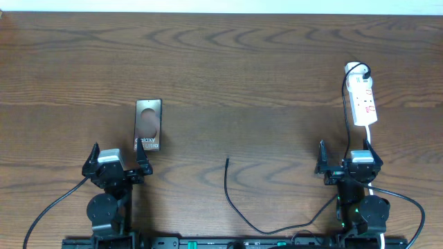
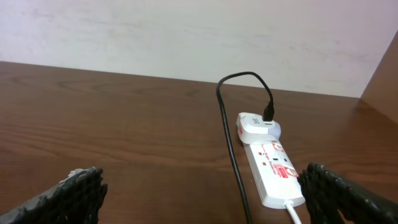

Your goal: Plug charger to phone and switch on socket

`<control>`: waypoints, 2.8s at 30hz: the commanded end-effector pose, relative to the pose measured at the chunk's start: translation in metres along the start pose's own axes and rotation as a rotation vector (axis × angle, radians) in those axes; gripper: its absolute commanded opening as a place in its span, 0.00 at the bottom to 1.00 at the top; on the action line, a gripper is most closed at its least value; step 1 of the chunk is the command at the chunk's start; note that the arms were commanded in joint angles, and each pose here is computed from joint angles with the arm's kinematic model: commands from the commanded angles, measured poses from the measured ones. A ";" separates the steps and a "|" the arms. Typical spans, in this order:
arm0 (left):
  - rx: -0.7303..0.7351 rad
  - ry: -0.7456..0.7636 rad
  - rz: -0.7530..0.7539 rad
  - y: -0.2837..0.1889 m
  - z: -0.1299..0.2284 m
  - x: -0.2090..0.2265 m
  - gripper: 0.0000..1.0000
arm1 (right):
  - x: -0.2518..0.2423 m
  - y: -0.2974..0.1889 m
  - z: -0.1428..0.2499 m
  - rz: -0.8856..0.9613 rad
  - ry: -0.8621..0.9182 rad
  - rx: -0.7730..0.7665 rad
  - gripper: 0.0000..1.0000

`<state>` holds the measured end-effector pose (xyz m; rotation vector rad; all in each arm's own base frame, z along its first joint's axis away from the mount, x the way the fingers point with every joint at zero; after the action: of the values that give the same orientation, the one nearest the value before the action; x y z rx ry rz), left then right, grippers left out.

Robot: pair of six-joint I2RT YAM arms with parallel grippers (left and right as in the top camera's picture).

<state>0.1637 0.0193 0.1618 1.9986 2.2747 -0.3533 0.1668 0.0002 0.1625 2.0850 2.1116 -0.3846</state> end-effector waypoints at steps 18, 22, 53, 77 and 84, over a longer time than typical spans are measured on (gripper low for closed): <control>0.042 0.016 -0.012 0.002 0.012 0.003 1.00 | 0.002 0.000 0.001 -0.014 -0.010 0.004 0.99; 0.042 0.016 -0.012 0.002 0.012 0.003 1.00 | 0.002 0.000 0.001 -0.014 -0.010 0.004 0.99; 0.041 0.016 -0.012 0.002 0.012 0.003 1.00 | 0.002 0.000 0.001 -0.014 -0.010 0.004 0.99; -0.026 0.019 0.056 -0.005 -0.016 -0.008 1.00 | 0.002 0.000 0.001 -0.014 -0.010 0.004 0.99; -0.068 0.024 0.065 -0.017 -0.059 -0.018 1.00 | 0.002 0.000 0.001 -0.014 -0.010 0.004 0.99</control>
<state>0.1582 0.0146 0.1949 2.0428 2.2171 -0.3145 0.1668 0.0002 0.1624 2.0850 2.1118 -0.3858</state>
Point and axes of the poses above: each gripper's point midway between its finger pads, its own y axis out along the fingers, its own x axis along the line the jaws close on, z = x × y, the point moved 8 cm from there along -y, back along the fingers, and after that the axes turned 11 degrees about -y, right-handed, at the moved point
